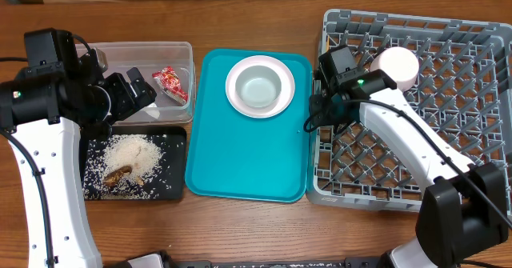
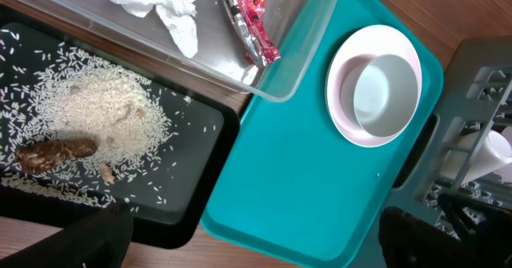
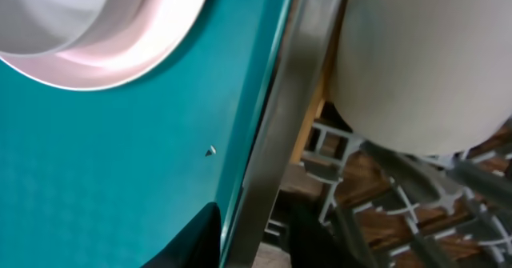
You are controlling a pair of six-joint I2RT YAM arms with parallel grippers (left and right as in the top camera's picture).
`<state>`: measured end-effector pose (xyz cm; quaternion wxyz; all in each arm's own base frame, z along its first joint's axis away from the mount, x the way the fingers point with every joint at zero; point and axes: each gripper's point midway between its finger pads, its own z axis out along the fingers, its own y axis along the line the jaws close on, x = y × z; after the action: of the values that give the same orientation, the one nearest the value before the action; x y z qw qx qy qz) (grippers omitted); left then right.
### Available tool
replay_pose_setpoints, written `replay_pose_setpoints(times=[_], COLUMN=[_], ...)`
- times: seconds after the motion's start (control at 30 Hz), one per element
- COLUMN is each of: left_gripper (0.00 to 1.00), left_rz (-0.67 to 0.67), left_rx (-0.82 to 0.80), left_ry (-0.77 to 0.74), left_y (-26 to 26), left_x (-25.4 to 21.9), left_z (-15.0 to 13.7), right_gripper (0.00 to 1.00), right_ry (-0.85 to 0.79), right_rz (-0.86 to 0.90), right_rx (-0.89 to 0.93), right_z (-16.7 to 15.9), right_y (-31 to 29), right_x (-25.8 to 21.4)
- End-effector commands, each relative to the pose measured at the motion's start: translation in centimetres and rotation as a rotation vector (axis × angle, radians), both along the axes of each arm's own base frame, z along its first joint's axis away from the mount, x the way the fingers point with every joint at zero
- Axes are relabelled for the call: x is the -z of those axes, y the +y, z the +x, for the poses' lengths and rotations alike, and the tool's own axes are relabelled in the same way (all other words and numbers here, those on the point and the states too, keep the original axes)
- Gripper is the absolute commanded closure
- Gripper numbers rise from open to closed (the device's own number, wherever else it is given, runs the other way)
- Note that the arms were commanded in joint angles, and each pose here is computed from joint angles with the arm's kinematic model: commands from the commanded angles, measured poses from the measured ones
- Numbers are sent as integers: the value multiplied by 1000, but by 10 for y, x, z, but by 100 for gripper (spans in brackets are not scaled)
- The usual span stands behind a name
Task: Sort waste into correct bins and load items into the dishwasher
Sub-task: 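Move the right gripper left back over the white bowl on the teal tray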
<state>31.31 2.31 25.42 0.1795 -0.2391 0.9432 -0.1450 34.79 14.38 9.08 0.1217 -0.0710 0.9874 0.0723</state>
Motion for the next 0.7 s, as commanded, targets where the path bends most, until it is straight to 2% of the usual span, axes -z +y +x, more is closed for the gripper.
replay_pose_setpoints(times=[0.0,0.1,0.2,0.67], left_gripper=[0,0,0,0], left_rz=[-4,-4,-4,-4], left_rx=[3,3,3,3], left_ry=[-17,-17,-17,-17], left_y=[-2,-2,-2,-2], left_x=[-5,-5,-5,-5], left_z=[1,1,1,1], right_gripper=[73,83,87,86], right_ry=[37,52,61,63], right_rz=[0,-6,-22,-54], right_rx=[-1,-1,3,6], right_z=[-9,-13,-15,-16], right_y=[-2,-3,-7,-12], right_x=[10,11,12,12])
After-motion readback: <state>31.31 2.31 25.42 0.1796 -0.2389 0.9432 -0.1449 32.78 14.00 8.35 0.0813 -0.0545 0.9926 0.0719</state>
